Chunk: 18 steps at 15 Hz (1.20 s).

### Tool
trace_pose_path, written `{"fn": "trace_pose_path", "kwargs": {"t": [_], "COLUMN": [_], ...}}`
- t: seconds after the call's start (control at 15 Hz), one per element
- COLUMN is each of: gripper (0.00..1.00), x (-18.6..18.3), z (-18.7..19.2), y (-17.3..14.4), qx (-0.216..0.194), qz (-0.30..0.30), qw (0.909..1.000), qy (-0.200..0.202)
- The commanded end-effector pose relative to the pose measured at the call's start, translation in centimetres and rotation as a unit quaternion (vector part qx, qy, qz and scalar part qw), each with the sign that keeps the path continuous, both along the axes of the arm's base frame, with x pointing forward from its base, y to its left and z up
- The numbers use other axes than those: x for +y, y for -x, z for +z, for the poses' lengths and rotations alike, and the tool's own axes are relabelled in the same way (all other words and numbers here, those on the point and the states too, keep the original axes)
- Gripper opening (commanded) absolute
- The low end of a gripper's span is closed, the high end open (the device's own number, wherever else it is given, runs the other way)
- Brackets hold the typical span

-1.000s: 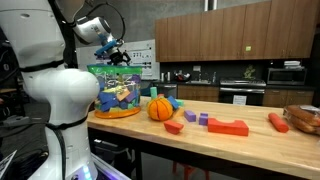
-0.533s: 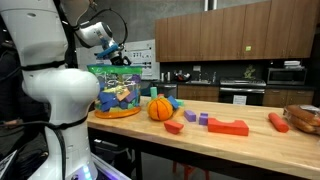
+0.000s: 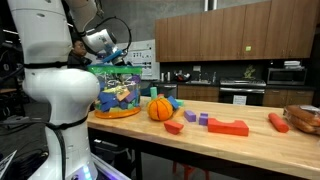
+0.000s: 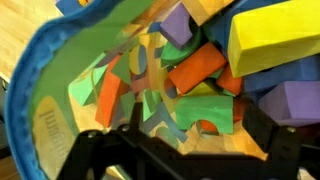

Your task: Remove a light orange block from the clear bag and put it on the table

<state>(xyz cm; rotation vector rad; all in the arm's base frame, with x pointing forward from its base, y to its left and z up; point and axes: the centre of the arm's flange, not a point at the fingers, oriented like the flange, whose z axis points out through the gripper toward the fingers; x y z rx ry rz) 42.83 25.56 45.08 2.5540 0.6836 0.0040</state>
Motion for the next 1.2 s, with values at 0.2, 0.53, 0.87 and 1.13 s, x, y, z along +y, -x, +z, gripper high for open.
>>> {"fn": "trace_pose_path", "kwargs": {"t": [0.2, 0.53, 0.87, 1.13], "gripper": [1.0, 1.0, 1.0, 1.0], "x": [0.0, 0.1, 1.1, 0.7], "z": [0.2, -0.1, -1.9, -3.6], "y": [-0.1, -0.4, -2.1, -2.9], "qx": [-0.002, -0.005, -0.032, -0.011], "qz": [0.0, 0.002, 0.032, 0.021], "qw": [1.0, 1.0, 0.9978, 0.9986], "qy": [0.0, -0.008, -0.049, -0.047]}}
